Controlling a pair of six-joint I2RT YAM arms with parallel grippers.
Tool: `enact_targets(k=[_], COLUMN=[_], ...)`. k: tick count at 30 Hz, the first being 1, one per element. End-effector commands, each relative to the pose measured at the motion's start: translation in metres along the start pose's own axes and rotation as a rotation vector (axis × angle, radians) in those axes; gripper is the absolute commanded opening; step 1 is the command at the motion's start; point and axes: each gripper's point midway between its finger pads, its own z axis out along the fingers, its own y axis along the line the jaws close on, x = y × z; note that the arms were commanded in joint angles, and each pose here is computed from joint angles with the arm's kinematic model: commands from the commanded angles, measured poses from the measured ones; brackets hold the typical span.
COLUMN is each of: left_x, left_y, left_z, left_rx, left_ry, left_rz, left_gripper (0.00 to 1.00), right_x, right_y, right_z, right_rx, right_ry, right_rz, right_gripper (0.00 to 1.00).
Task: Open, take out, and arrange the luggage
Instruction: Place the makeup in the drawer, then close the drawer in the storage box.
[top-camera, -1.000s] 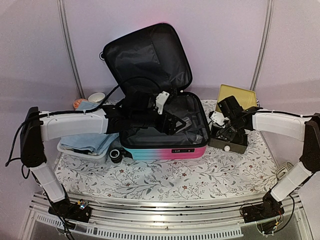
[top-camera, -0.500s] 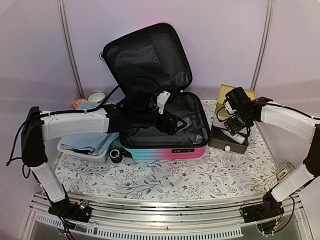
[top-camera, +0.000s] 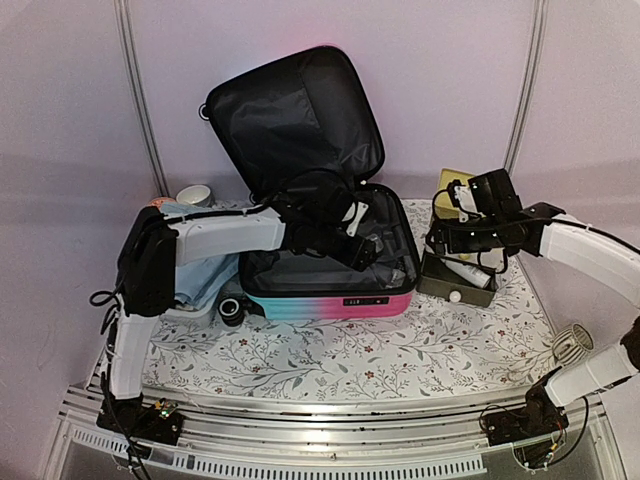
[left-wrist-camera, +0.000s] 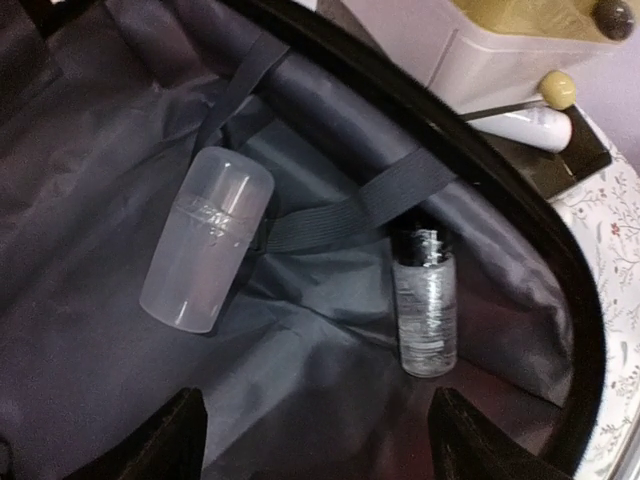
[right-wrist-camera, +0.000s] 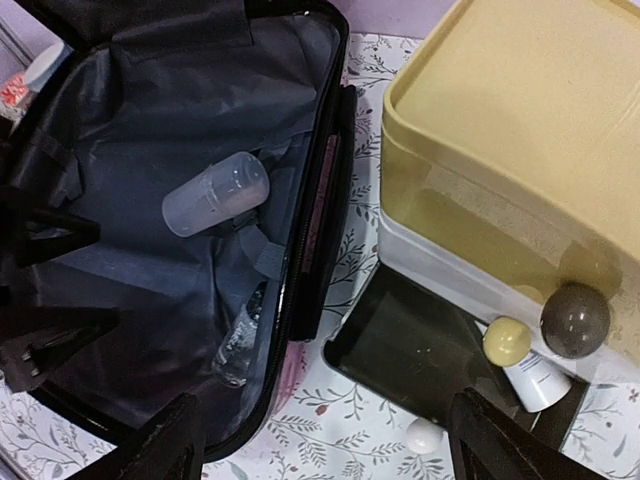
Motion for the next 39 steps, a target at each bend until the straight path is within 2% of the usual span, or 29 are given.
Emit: enact_targets(k=[1, 8, 12, 16, 19, 22, 23, 30, 39], left_x=[-0.004, 0.008, 0.01, 0.01, 0.007, 0.005, 0.005, 0.007, 0.008], left_y=[0.036, 0.062, 0.067, 0.058, 0.055, 0.052, 0.053, 0.055, 0.051], left_z=[0.013, 0.041, 0.053, 0.064, 0.069, 0.074, 0.076, 0.086, 0.083], left_rx=[-0.066, -0.098, -0.077, -0.02, 0.002, 0.018, 0.02, 0.041, 0.069], left_ry=[0.023, 0.066, 0.068, 0.045, 0.03, 0.023, 0.022, 0.009, -0.005], left_rz=[0.033, 0.097, 0.104, 0.127, 0.133, 0.135, 0.136, 0.137, 0.13], left_gripper=[0.8, 0.84, 0.83, 0.83, 0.83, 0.83, 0.83, 0.81, 0.75], right_x=[-0.011, 0.035, 0.079, 0.109, 0.128, 0.143, 0.148, 0.146, 0.105], right_y=[0.018, 0.022, -0.015, -0.041, -0.055, -0.069, -0.072, -0.099, -0.126], right_z=[-0.02, -0.016, 0.001, 0.005, 0.012, 0.024, 0.028, 0.046, 0.071], right_rx=[-0.152, -0.276, -0.092, -0.033, -0.025, -0.032, -0.036, -0.005, 0.007], right_ry=[-0.144, -0.135, -0.059, -0.07, -0.058, -0.031, -0.017, -0.061, -0.177], right_rz=[0.17, 0.37, 0.459, 0.576, 0.675, 0.777, 0.8, 0.927, 1.015], right_gripper=[0.86, 0.82, 0.75, 0.63, 0.42, 0.06, 0.03, 0.02, 0.02])
